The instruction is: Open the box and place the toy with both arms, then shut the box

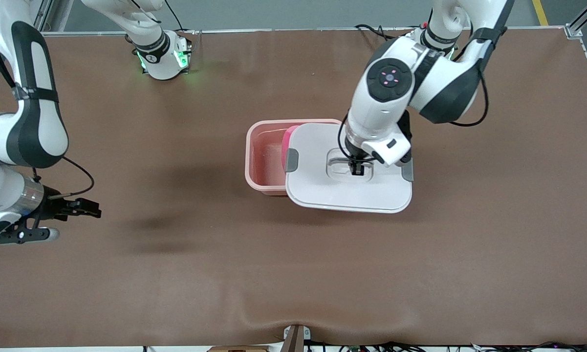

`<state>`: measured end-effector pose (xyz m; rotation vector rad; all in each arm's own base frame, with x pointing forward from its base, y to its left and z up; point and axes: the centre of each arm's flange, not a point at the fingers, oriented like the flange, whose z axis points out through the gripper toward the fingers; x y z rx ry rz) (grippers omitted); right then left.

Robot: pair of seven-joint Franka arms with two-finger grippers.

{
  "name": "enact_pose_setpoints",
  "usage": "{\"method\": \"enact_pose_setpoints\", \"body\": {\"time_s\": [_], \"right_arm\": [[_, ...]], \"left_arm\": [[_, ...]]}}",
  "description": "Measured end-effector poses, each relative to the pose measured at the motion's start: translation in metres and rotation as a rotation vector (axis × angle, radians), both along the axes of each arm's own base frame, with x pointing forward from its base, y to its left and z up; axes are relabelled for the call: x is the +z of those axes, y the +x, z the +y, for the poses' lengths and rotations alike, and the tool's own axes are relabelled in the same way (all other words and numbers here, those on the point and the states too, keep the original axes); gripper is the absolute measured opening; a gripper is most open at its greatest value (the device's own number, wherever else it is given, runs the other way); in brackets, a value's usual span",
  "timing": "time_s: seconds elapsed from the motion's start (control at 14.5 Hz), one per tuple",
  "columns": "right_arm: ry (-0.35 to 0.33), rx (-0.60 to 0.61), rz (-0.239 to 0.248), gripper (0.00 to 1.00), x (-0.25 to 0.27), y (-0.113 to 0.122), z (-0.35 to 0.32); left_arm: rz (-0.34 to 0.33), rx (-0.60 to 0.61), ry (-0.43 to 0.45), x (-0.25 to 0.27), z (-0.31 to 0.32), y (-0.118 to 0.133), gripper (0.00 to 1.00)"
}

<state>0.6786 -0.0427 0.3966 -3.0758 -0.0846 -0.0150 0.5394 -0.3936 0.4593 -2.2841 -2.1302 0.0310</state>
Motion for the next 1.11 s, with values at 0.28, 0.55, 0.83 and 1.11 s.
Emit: {"method": "enact_pose_setpoints", "body": {"time_s": [0.28, 0.55, 0.83, 1.11], "right_arm": [[0.007, -0.008, 0.043, 1.00, -0.024, -0.005, -0.002], [0.014, 0.004, 0.083, 1.00, -0.031, -0.024, 0.008], [0.018, 0.018, 0.112, 1.00, -0.007, -0.071, 0.018], [0.027, 0.033, 0.196, 1.00, 0.028, -0.116, 0.025]], "left_arm": [[0.013, 0.029, 0.011, -0.012, -0.028, -0.018, 0.07], [0.023, 0.061, 0.022, -0.029, -0.056, -0.031, 0.07], [0.014, 0.083, 0.034, -0.037, -0.078, -0.043, 0.07], [0.012, 0.099, 0.033, -0.037, -0.089, -0.053, 0.07]]}}
